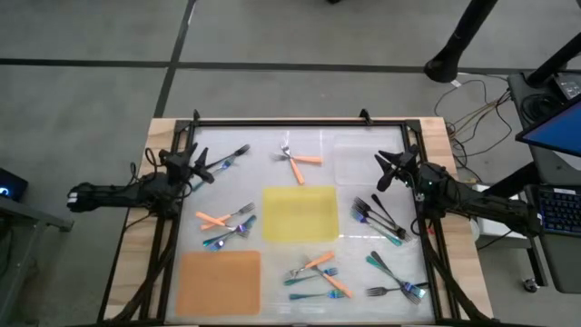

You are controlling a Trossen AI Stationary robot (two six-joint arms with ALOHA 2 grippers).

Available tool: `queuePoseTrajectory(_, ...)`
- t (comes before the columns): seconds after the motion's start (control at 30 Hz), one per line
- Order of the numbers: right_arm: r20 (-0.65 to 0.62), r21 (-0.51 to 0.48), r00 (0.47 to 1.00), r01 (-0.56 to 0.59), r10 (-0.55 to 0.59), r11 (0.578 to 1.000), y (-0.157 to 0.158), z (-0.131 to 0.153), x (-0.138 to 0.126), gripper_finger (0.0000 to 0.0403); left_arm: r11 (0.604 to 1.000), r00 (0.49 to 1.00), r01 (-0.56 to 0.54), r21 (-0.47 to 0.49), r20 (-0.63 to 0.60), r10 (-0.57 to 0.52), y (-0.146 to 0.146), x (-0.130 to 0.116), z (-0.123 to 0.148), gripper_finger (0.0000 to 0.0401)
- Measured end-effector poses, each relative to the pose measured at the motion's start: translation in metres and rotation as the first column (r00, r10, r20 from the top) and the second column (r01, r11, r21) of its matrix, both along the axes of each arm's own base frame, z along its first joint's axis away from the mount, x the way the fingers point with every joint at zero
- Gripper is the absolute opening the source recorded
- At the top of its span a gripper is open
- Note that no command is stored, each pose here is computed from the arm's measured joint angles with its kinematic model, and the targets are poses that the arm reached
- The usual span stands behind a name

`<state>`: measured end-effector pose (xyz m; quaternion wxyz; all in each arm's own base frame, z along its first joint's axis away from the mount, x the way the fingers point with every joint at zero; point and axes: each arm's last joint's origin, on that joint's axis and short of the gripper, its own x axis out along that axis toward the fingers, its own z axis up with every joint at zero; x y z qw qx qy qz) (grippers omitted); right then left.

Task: Sort silverware by color (type)
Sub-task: Put the black fork into the transparent bin

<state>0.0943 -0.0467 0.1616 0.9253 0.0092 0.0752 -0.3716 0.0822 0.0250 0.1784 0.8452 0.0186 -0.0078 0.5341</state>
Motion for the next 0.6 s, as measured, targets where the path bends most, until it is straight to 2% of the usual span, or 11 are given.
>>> queuePoseTrajectory(0.3, -0.060, -0.062, 0.998, -0.009, 0.006, 0.998, -0.0002, 0.0001, -0.0001, 0.0084, 1.000, 1.000, 0.000, 0.000, 0.000, 0.000, 0.0000, 0.0000, 0.0000, 0.0158)
queuePoseTrajectory(0.6, -0.046, -0.102, 0.999, -0.012, 0.007, 0.995, -0.0004, 0.0036, 0.0004, 0.0084, 1.000, 1.000, 0.000, 0.000, 0.000, 0.000, 0.0000, 0.0000, 0.0000, 0.0158)
